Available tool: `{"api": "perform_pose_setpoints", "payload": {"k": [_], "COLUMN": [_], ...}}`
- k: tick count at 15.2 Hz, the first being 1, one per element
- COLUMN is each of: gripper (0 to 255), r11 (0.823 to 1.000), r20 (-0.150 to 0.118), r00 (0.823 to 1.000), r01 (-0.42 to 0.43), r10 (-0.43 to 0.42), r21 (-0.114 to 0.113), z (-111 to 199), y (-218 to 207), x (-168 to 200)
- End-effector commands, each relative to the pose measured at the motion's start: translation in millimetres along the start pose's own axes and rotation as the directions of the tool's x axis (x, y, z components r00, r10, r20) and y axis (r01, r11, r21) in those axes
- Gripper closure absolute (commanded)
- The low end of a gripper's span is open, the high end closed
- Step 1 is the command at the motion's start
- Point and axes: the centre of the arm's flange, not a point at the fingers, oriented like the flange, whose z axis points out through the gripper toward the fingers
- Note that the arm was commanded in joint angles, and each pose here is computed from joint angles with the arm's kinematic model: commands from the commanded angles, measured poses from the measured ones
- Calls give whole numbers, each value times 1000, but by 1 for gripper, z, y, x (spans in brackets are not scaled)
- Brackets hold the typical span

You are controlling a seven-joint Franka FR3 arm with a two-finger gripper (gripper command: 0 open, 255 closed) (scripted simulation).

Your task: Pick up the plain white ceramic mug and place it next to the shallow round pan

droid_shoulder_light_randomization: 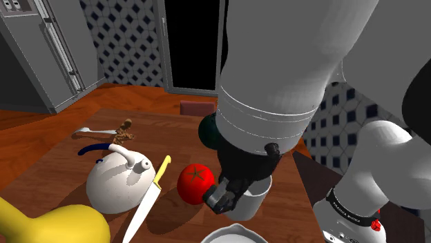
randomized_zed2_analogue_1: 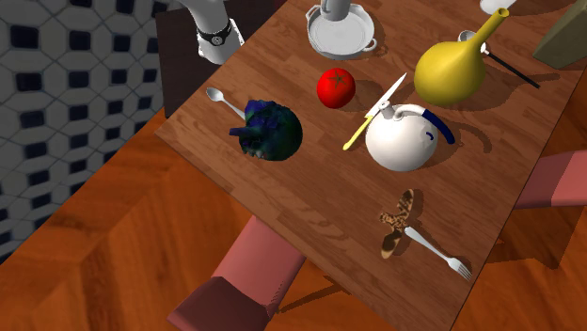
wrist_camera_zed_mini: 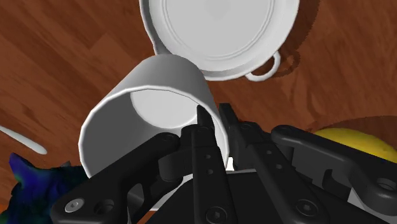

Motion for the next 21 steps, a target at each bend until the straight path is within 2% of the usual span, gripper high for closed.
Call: {"api": "perform_pose_setpoints", "payload": {"k": [1, 18, 19, 21], "gripper": [255, 255, 255, 255], "r11": [1000, 1000, 1000, 1000], "r20": [0, 0, 0, 0], "r00": [1000, 1000, 1000, 1000], "r01": [-1, -1, -1, -1], "r10": [1, 1, 1, 1], "r21": [0, 0, 0, 0], "z": [-2, -21, -23, -12], "y": [-8, -89, -97, -97], "x": [-25, -234, -254, -255]}}
